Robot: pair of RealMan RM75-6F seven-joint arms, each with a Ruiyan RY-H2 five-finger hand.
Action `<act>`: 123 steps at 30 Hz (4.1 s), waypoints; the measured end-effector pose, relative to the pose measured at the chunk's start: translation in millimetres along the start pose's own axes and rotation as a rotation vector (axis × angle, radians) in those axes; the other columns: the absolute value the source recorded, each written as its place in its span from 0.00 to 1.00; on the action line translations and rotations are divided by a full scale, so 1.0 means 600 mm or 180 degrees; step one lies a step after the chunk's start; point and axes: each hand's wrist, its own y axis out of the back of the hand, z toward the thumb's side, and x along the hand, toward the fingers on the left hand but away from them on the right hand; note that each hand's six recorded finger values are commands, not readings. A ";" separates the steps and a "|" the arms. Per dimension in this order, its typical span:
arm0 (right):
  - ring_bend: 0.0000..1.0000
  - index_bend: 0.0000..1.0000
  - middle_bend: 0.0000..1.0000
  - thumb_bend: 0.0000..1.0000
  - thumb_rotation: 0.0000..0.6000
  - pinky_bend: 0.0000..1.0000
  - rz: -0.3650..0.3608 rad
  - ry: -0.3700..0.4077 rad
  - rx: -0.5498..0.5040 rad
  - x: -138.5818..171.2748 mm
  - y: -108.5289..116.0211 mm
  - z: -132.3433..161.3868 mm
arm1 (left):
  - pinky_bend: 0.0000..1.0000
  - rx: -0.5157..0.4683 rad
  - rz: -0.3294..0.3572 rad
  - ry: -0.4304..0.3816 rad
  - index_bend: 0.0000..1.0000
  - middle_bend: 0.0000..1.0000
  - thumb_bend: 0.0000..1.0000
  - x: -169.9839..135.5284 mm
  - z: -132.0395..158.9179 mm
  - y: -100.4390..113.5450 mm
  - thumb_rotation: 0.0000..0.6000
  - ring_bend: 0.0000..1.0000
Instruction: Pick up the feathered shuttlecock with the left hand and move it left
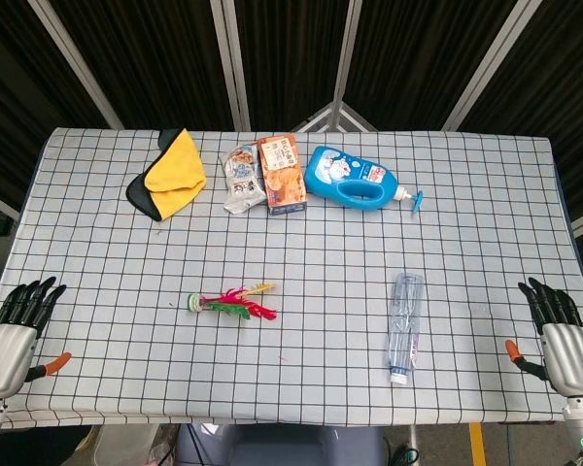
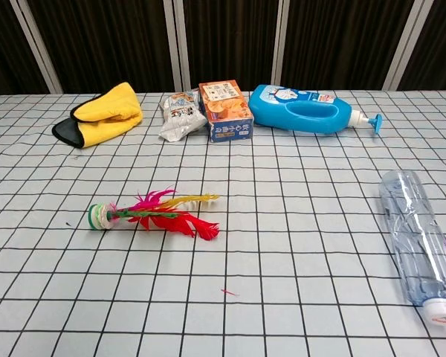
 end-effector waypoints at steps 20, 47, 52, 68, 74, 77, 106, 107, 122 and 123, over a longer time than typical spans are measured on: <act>0.00 0.00 0.00 0.39 1.00 0.00 -0.0006 0.0038 -0.0019 -0.004 -0.002 0.006 | 0.00 0.0228 -0.0095 -0.0164 0.23 0.00 0.18 0.018 0.025 -0.007 1.00 0.00; 0.00 0.00 0.00 0.39 1.00 0.00 -0.0012 -0.0003 -0.0098 -0.001 0.004 -0.001 | 0.00 0.0441 -0.0338 -0.1142 0.45 0.02 0.37 0.191 0.368 -0.124 1.00 0.00; 0.00 0.00 0.00 0.39 1.00 0.00 -0.0018 -0.0014 -0.0125 0.000 0.006 -0.003 | 0.00 0.0535 -0.0329 -0.1144 0.46 0.03 0.40 0.206 0.401 -0.144 1.00 0.00; 0.00 0.00 0.00 0.39 1.00 0.00 -0.0013 -0.0007 -0.0174 0.000 0.007 -0.003 | 0.00 0.0506 -0.0345 -0.1082 0.55 0.10 0.51 0.224 0.450 -0.182 1.00 0.00; 0.00 0.00 0.00 0.39 1.00 0.00 -0.0011 -0.0002 -0.0179 0.000 0.007 -0.002 | 0.00 0.0536 -0.0312 -0.1041 0.57 0.12 0.56 0.225 0.442 -0.184 1.00 0.00; 0.00 0.00 0.00 0.39 1.00 0.00 -0.0014 0.0003 -0.0167 0.001 0.007 -0.002 | 0.00 0.0509 -0.0311 -0.1005 0.58 0.12 0.56 0.227 0.438 -0.183 1.00 0.00; 0.00 0.00 0.00 0.39 1.00 0.00 -0.0016 0.0005 -0.0105 0.003 0.006 0.000 | 0.00 -0.0112 0.0156 -0.0593 0.58 0.12 0.57 0.221 0.285 -0.018 1.00 0.00; 0.00 0.00 0.00 0.39 1.00 0.00 -0.0016 0.0005 -0.0103 0.003 0.006 0.000 | 0.00 -0.0131 0.0149 -0.0562 0.58 0.12 0.57 0.220 0.276 -0.017 1.00 0.00; 0.00 0.00 0.00 0.39 1.00 0.00 -0.0010 -0.0015 -0.0087 0.002 0.005 -0.002 | 0.00 -0.0160 0.0031 -0.0402 0.58 0.12 0.57 0.219 0.231 -0.041 1.00 0.00; 0.00 0.00 0.00 0.39 1.00 0.00 -0.0010 -0.0015 -0.0088 0.002 0.005 -0.002 | 0.00 -0.0164 0.0027 -0.0396 0.58 0.12 0.57 0.219 0.230 -0.043 1.00 0.00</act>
